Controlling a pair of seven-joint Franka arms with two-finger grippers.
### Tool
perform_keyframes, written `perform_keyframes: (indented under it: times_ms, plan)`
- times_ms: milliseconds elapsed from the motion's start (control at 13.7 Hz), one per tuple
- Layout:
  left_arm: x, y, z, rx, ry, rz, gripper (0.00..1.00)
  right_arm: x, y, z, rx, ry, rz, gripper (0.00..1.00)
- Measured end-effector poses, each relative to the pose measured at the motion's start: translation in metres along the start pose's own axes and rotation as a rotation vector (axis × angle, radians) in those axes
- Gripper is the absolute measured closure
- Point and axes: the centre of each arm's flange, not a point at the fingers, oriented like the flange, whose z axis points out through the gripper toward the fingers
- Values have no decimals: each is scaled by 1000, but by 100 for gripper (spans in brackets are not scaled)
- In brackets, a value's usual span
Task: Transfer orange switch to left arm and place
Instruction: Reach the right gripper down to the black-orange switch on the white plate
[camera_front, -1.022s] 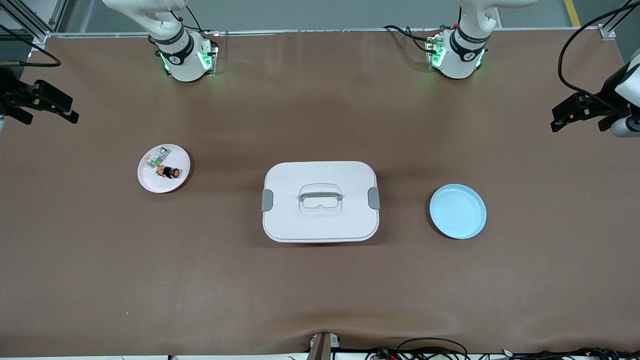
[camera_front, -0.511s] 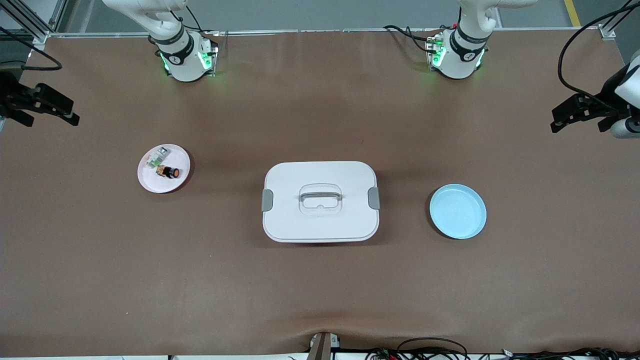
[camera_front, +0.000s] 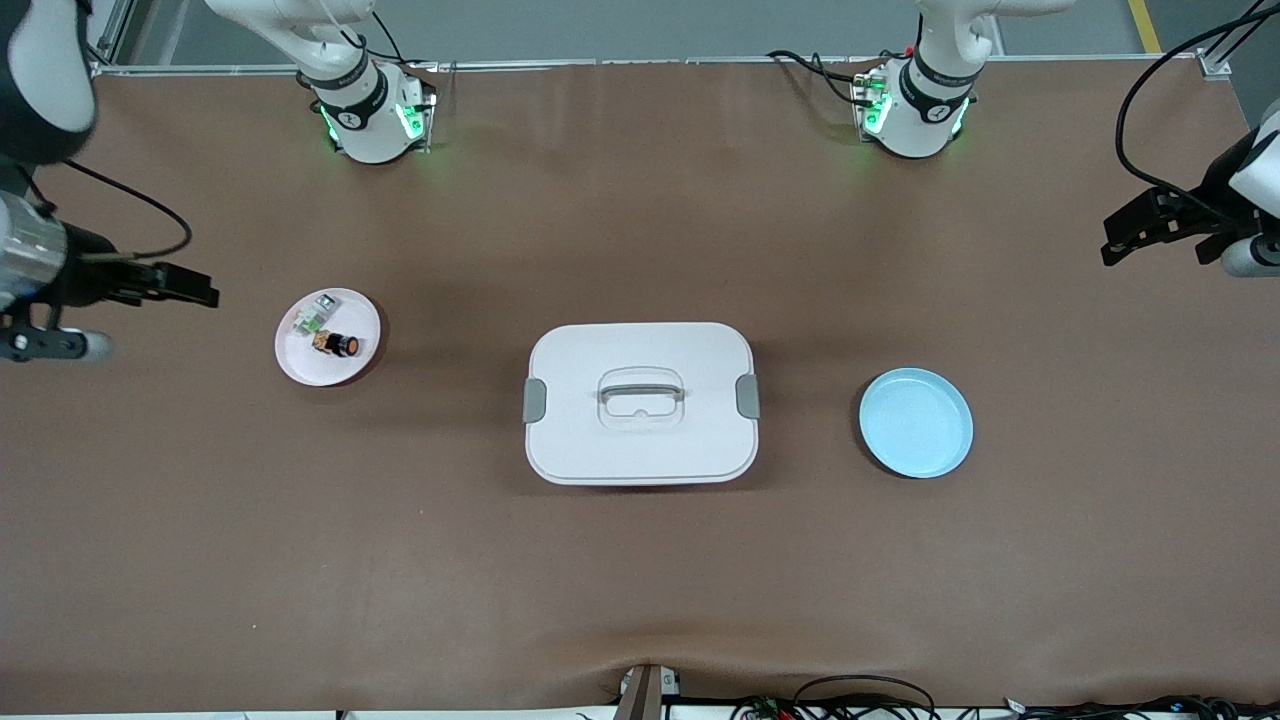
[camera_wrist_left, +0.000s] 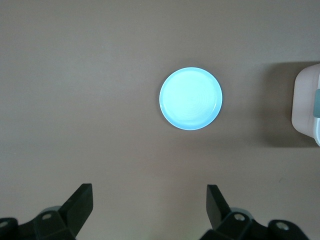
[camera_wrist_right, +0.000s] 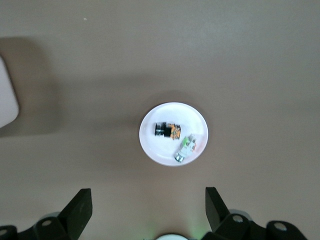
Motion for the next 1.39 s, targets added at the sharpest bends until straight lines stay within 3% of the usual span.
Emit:
perform_keyframes:
  times_ms: [584,949,1241,1387]
  plan:
    - [0,0,0,0,0,0,0,-57,29,170,105,58,137,0]
    - [2,0,3,0,-2,0,0,-74,33,240,93,129,169,0]
    - [4,0,5,0,0,0,0,-55,36,292,71,189,183,0]
    - [4,0,5,0,0,0,0,-50,37,316,63,190,184,0]
